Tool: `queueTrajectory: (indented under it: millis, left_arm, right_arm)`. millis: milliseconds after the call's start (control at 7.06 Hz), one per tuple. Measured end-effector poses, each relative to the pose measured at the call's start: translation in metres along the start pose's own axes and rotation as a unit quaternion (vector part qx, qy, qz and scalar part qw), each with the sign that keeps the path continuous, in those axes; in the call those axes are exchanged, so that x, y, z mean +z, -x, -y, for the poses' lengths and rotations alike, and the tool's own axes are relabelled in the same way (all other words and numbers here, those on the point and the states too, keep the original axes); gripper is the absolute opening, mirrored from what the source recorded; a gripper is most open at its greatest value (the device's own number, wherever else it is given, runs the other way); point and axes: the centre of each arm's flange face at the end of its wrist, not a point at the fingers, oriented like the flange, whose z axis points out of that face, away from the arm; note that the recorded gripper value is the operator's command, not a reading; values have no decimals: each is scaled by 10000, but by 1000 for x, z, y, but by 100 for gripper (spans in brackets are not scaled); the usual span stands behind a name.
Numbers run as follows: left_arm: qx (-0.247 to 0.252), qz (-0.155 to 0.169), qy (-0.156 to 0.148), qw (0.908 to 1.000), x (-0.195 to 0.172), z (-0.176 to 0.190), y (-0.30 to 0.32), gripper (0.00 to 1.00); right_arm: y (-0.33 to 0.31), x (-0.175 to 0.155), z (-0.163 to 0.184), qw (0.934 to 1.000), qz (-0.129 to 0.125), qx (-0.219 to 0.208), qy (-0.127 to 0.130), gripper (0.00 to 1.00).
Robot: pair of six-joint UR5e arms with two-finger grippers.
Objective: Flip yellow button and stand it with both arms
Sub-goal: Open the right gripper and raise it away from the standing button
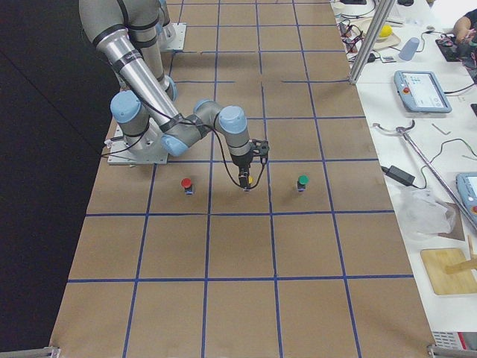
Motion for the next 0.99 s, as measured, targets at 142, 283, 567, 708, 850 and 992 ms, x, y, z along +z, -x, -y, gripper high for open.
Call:
queueTrajectory:
  millis: [142,283,567,708,850,992]
  left_arm:
    - [-3,0,0,10000,0,0,0,100]
    - [-5,0,-4,10000,0,0,1,100]
    - [-9,0,-8,10000,-1,0,1,100]
    - [-10,0,-10,10000,-1,0,1,100]
    - [-11,1,-10,10000,-1,1,1,100]
    - [-11,1,-10,10000,-1,1,2,100]
  right_arm:
    - [3,-25,7,9999,84,60,132,100]
    - [13,-53,20,9993,175,104,302,100]
    - [65,-112,52,9964,157,209,802,100]
    - [106,-141,59,9940,113,318,1041,100]
    - [158,-170,62,9924,71,375,1172,100]
    - [215,-200,60,9927,16,275,1175,100]
